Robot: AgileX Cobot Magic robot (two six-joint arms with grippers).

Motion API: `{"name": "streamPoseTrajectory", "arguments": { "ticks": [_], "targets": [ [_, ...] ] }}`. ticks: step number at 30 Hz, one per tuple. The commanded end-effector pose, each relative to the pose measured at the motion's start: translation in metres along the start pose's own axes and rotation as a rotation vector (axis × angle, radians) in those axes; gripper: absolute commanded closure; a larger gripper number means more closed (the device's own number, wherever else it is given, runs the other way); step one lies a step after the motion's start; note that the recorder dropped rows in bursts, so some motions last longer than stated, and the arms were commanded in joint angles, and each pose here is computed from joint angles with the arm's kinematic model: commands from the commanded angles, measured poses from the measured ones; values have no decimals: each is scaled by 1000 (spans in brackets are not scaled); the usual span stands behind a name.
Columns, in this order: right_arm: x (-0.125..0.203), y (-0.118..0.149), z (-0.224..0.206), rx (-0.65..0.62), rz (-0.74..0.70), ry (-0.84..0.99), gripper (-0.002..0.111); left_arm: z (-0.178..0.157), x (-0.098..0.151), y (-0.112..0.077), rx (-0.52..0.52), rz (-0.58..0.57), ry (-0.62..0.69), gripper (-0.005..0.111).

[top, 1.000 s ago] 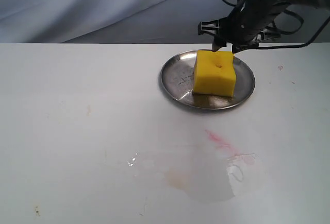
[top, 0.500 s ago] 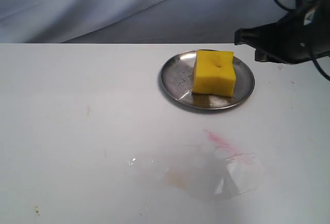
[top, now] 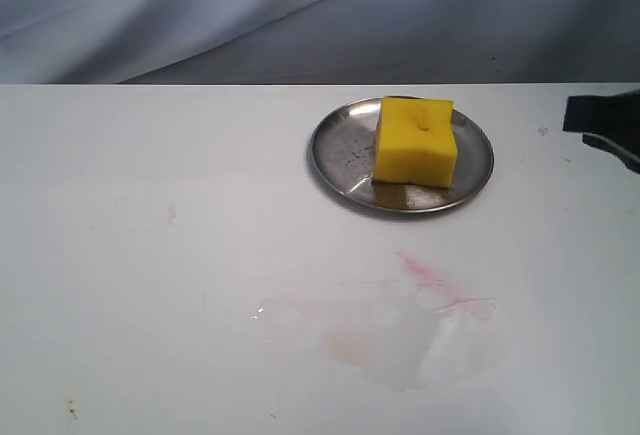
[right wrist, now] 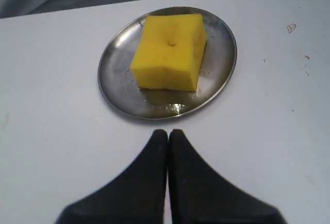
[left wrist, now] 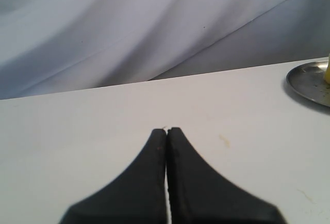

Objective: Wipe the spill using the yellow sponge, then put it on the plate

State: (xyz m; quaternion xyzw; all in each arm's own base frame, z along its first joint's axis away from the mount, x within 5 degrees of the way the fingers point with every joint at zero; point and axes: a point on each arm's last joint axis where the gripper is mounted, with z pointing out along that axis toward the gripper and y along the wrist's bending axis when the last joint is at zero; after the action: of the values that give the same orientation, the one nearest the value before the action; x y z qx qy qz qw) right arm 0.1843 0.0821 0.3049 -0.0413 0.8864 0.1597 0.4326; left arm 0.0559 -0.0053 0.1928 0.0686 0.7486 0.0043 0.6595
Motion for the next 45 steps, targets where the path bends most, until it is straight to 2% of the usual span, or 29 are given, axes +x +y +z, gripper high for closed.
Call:
{"name": "streamPoseTrajectory", "arguments": {
  "ticks": [1,5,12,24,27,31,45],
  "targets": [
    [21,-8,-16,-36,13,-106,108,0,-2,0,-3,-7,-13,107],
    [45,-16,-25,-68,29,-191,108,0,-2,0,-3,-7,-13,107],
    [87,-47,-34,3,94,-347,108,0,-2,0,-3,-7,-13,107],
    [142,-67,-48,85,-71,-588,108,0,-2,0,-3,-7,-13,107],
    [145,-67,-55,96,-98,-622,108,0,-2,0,-3,-7,-13,107],
    [144,-64,-69,85,-113,-764,108,0,-2,0,-3,-7,-13,107],
    [147,-67,-68,127,-111,-729,108,0,-2,0,-3,-7,-13,107]
  ]
}}
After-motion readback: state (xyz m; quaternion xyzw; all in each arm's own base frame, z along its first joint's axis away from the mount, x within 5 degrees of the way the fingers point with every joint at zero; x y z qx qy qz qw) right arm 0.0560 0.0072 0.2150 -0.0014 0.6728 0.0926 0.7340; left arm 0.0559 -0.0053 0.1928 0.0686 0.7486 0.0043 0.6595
